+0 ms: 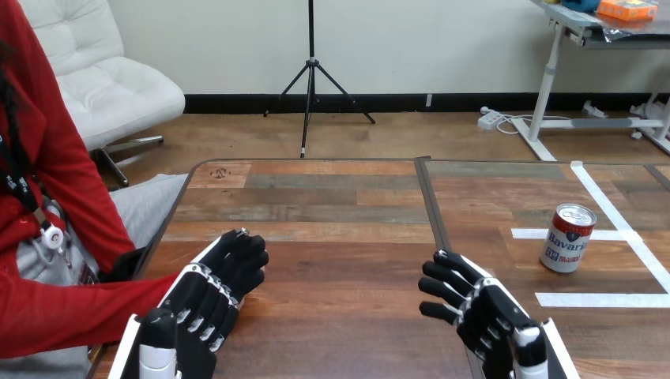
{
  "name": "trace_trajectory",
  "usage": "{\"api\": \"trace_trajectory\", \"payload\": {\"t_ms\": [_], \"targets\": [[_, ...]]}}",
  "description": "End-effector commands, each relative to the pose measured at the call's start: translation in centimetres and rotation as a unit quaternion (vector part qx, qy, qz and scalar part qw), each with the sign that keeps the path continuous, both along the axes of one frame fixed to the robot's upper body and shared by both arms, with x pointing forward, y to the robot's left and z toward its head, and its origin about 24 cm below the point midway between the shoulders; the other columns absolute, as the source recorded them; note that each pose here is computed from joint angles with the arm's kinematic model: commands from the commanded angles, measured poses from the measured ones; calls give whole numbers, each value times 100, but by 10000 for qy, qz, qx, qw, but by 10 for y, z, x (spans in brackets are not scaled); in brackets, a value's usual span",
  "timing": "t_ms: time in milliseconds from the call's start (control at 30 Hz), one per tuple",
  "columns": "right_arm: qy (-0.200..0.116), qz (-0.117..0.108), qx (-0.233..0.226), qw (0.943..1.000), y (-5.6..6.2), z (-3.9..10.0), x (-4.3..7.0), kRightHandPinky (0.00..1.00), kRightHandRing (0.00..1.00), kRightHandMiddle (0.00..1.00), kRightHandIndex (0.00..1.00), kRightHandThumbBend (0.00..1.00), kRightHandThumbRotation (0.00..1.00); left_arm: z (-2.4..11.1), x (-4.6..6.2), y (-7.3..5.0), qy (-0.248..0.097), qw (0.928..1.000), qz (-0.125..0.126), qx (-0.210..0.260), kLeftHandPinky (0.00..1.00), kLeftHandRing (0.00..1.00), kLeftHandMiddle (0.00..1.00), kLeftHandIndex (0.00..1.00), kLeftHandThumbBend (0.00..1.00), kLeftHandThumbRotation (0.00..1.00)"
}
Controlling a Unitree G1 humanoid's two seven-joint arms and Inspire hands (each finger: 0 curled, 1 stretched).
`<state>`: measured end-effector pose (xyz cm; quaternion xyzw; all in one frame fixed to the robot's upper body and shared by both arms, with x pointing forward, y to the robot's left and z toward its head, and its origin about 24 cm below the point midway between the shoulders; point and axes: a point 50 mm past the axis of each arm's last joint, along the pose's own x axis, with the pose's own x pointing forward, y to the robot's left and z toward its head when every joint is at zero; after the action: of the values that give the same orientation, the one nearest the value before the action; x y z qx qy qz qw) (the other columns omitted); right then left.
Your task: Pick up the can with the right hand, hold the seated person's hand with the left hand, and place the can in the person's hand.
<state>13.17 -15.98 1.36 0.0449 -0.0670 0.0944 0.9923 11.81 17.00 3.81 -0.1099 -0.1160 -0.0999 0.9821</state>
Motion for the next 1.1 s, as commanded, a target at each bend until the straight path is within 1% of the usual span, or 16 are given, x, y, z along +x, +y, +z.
{"api": "trace_trajectory", "payload": {"t_ms": [0,67,200,367,400,667,700,833,900,1000,1067], "targets": [[-647,73,-28,9979,-2,20,27,77,82,83,82,97,100,8,12,-3,-313,9995,12,-24,91,87,85,83,78,97],[-707,79,-82,9974,-3,22,30,77,82,83,82,97,100,8,12,-3,-310,9995,5,-14,92,87,85,83,78,98],[-886,141,-274,9956,-7,28,43,76,82,84,83,98,100,7,14,-4,-341,9994,-19,-28,92,88,85,83,78,98],[-1051,173,-402,9935,-13,35,56,78,84,85,84,99,100,7,15,-5,-370,9993,-41,-34,91,87,85,83,78,98],[-1102,159,-450,9928,-15,37,60,78,85,85,85,99,100,7,15,-5,-380,9993,-50,-25,90,87,85,83,78,98],[-1336,106,-647,9889,-23,50,78,79,85,86,85,100,100,7,16,-7,-392,9992,-50,-44,88,86,84,82,77,98],[-1394,107,-701,9877,-24,53,82,79,85,86,85,100,100,7,16,-7,-390,9992,-48,-39,88,85,84,82,77,98],[-1552,97,-841,9843,-29,60,90,80,86,87,86,100,100,7,15,-7,-374,9993,-42,-28,87,86,84,82,77,98],[-1589,90,-870,9834,-30,62,92,81,87,87,86,100,100,7,15,-7,-368,9993,-40,-26,88,86,85,82,78,98],[-1693,-47,-955,9809,-33,69,99,82,87,87,86,100,100,7,16,-7,-360,9993,-55,-41,89,87,85,82,78,98],[-1780,-108,-1073,9781,-36,74,103,82,86,87,86,100,100,7,16,-7,-344,9994,-37,-35,89,87,85,82,78,99]]}}
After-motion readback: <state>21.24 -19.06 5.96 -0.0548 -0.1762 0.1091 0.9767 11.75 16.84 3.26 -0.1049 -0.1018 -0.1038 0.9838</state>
